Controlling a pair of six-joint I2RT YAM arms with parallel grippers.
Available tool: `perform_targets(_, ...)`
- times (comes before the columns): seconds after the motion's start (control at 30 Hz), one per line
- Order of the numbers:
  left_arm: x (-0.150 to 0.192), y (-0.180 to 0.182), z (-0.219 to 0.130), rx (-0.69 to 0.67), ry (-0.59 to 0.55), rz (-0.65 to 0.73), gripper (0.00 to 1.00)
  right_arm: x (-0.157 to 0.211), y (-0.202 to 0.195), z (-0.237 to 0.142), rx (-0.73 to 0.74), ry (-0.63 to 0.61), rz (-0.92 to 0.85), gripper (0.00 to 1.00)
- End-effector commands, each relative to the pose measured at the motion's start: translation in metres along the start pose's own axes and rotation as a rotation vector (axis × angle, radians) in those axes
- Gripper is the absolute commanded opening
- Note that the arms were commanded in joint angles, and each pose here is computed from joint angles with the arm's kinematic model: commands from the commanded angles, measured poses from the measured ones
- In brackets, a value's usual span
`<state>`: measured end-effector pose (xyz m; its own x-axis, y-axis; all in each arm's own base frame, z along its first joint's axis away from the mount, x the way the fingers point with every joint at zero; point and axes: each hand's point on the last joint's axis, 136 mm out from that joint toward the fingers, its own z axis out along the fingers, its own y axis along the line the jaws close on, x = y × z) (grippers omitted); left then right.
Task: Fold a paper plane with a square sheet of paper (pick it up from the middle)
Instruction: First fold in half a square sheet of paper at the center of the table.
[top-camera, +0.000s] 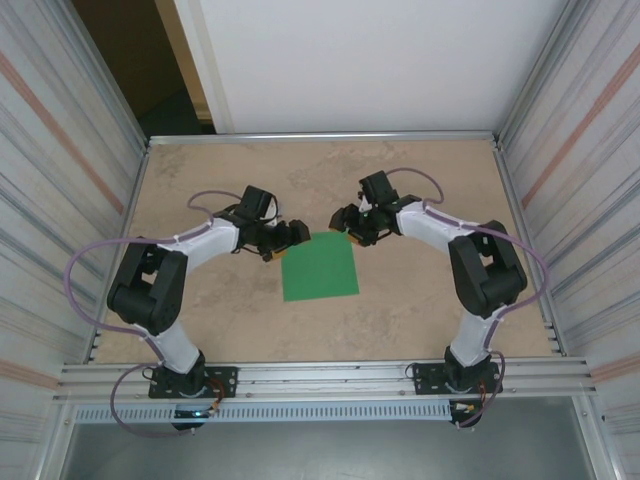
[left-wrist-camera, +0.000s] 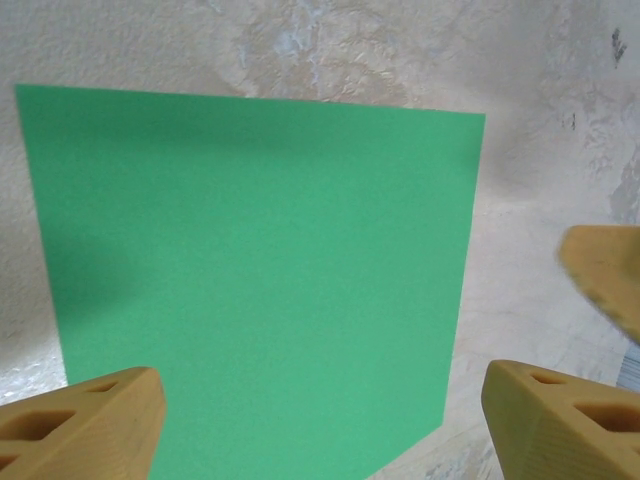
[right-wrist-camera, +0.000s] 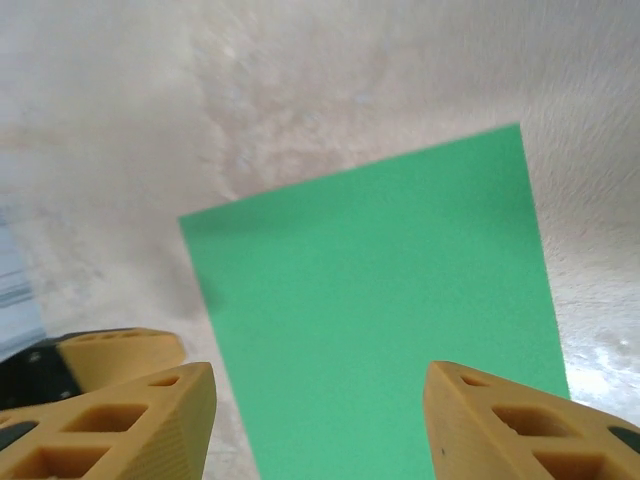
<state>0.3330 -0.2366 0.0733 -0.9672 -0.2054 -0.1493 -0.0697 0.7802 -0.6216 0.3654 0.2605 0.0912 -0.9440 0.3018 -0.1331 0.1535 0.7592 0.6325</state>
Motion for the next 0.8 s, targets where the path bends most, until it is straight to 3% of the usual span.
perform_targets(0.0, 0.007, 0.007, 0.004, -0.047, 0.031, -0.004, 0.83, 0.006, -0.022, -0.002, 0.04, 0.036, -0.033, 0.54)
perform_targets(0.23, 0.016, 0.016, 0.011, -0.063, 0.039, -0.053, 0.83, 0.032, -0.029, 0.012, 0.103, 0.171, -0.152, 0.53)
perform_targets(0.77, 0.023, 0.023, 0.027, -0.055, 0.095, -0.057, 0.84, 0.047, -0.055, 0.042, 0.176, 0.237, -0.124, 0.56)
